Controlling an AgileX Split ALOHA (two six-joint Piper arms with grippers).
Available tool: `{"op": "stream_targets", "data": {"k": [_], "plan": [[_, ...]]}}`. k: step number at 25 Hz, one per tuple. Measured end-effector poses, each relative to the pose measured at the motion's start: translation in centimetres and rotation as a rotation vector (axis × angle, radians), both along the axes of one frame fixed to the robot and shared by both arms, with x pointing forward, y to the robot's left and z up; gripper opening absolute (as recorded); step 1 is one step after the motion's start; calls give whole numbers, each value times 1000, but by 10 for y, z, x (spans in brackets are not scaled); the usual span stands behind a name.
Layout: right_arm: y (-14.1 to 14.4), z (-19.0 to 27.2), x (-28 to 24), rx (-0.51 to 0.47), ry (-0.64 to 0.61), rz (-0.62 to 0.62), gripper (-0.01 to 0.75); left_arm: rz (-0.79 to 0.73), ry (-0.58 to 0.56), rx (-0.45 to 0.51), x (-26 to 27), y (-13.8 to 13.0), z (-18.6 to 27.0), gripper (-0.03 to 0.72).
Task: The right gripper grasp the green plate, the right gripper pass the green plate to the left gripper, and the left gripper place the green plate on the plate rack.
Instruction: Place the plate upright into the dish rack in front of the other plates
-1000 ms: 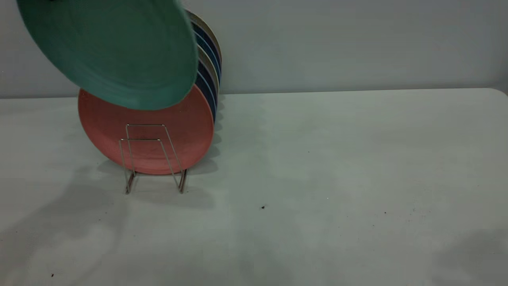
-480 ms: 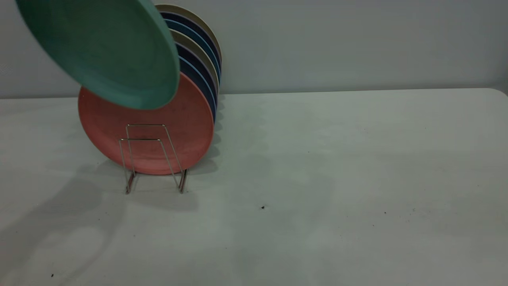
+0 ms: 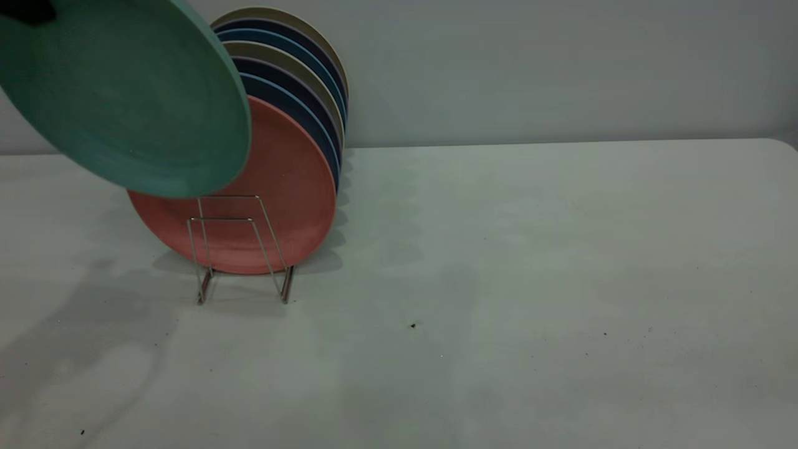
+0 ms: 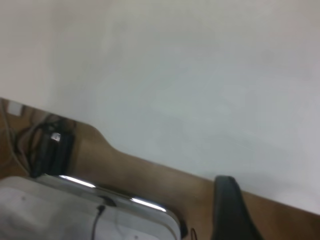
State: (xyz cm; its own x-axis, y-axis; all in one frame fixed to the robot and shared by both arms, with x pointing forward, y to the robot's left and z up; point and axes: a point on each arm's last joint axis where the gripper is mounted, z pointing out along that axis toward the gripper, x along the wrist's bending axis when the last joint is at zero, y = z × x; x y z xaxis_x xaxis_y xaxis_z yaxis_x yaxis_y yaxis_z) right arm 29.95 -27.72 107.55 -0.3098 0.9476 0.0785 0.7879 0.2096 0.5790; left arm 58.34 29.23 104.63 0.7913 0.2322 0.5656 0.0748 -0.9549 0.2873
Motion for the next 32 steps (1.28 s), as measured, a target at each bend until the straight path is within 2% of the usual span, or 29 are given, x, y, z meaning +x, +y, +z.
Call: {"op": "stream_targets", "data": {"k": [10,32], "plan": [[-3,-26,0,-17,70,-36,446,43,-1,-59,11,-2,-13,72],[-3,-36,2,-12,73,-49,445,56,81,-61,27,-5,-53,72]]}}
